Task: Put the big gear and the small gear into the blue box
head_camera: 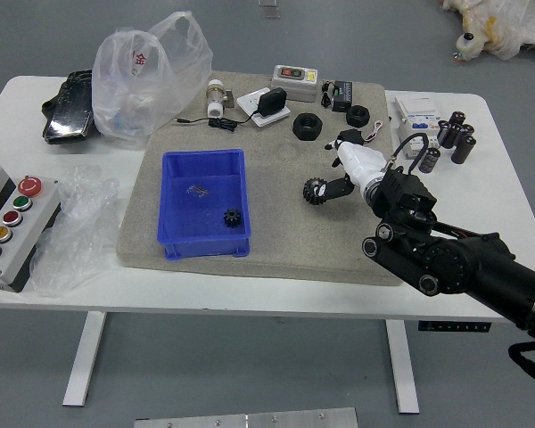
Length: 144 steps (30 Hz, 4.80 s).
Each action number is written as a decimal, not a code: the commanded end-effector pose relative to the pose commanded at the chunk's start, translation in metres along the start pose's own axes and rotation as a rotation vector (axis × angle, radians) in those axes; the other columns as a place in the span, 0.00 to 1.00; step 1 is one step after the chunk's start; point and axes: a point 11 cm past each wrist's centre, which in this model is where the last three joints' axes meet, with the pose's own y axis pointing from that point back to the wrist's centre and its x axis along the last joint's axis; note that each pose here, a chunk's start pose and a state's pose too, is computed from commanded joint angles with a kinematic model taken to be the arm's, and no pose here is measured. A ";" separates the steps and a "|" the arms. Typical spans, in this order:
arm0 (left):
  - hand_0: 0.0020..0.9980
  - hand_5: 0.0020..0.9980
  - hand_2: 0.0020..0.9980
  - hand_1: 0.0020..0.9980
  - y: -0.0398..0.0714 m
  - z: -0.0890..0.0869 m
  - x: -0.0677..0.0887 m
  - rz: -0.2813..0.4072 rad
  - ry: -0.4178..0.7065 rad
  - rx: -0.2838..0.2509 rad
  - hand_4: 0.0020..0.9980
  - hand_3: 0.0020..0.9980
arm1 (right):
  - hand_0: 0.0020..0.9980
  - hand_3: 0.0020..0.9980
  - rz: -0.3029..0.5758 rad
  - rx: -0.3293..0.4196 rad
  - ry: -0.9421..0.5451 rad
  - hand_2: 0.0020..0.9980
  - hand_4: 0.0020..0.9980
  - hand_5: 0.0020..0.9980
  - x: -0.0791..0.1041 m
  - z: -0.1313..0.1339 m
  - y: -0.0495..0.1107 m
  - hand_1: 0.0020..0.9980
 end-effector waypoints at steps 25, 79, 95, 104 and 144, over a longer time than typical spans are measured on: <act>0.68 0.29 0.53 0.46 0.000 0.001 0.001 0.002 -0.003 -0.001 0.67 0.74 | 0.50 0.50 0.035 -0.002 0.088 0.35 0.31 0.00 -0.023 -0.002 0.000 0.42; 0.68 0.30 0.53 0.46 0.000 0.002 -0.001 -0.003 -0.005 0.004 0.67 0.73 | 0.76 0.78 0.018 0.567 0.032 0.77 0.60 0.09 -0.023 -0.137 0.063 0.79; 0.68 0.30 0.53 0.47 0.000 0.002 -0.001 -0.003 -0.004 0.004 0.67 0.73 | 0.80 0.93 0.013 0.537 0.031 0.87 0.85 0.26 -0.024 -0.133 0.061 0.86; 0.68 0.30 0.53 0.46 0.000 0.001 -0.002 -0.005 -0.001 0.004 0.67 0.73 | 0.80 0.93 0.119 0.477 -0.153 0.87 0.83 0.25 0.018 -0.106 0.051 0.86; 0.68 0.30 0.53 0.52 0.000 -0.002 0.004 -0.002 -0.032 -0.006 0.67 0.73 | 0.96 0.89 0.561 0.235 -0.454 0.89 0.89 0.39 0.115 0.067 0.069 0.90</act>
